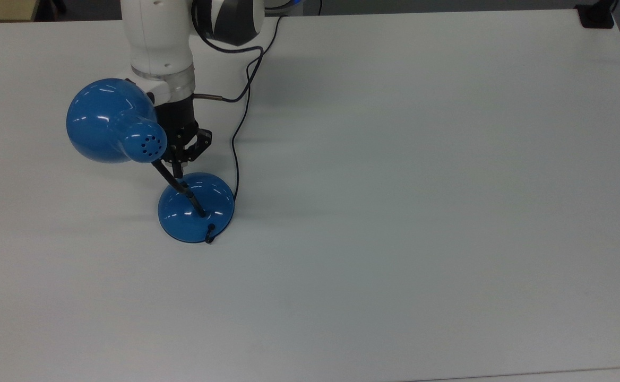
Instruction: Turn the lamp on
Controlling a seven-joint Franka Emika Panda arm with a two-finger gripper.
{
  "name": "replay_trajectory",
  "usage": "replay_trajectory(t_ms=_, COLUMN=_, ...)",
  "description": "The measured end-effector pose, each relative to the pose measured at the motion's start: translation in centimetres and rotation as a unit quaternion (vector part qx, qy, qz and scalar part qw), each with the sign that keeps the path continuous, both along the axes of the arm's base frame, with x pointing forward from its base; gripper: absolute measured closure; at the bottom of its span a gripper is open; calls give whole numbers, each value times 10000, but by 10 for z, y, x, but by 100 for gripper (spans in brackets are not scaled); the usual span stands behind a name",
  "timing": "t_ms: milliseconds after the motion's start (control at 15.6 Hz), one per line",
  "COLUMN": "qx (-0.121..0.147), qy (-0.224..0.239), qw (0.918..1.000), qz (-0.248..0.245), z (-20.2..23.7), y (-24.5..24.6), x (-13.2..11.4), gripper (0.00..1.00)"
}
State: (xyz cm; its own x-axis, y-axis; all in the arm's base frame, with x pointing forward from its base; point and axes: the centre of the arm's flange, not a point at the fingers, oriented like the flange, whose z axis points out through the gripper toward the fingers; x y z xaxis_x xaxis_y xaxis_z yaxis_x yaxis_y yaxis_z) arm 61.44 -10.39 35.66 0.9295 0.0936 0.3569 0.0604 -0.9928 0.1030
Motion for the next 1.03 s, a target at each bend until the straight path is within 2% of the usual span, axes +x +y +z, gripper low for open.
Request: replay_trajectory(t_ms=1027, qx=27, qy=-56, qw=10000, qz=-51, z=-24, y=1, x=5, gripper=99)
